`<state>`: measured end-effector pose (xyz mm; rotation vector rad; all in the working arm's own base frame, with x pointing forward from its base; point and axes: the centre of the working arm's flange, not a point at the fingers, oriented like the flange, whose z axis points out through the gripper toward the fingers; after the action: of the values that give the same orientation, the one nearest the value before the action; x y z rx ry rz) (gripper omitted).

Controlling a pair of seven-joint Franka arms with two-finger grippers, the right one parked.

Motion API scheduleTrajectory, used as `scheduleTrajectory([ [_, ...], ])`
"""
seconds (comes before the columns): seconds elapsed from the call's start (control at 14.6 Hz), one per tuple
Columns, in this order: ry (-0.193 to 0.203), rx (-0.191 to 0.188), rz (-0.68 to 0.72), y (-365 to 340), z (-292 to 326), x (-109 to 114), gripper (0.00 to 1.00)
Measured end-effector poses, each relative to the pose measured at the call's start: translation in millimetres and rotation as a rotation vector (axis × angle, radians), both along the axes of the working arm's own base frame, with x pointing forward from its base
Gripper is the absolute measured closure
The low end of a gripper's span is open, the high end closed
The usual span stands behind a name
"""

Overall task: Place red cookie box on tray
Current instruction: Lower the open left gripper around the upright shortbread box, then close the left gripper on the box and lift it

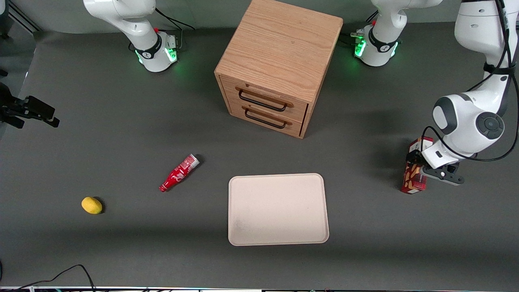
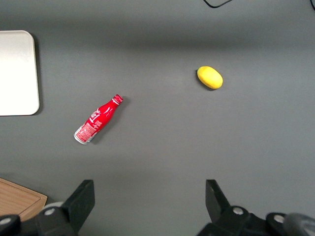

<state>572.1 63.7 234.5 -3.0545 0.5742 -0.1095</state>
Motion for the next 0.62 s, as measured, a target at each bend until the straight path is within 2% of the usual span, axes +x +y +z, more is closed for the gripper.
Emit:
scheduleTrajectory([
  [0.55,-0.004,0.002,-0.008,0.2,-2.3,-0.7,0.01],
  [0.62,-0.004,0.002,-0.008,0.2,-2.2,-0.7,0.07],
])
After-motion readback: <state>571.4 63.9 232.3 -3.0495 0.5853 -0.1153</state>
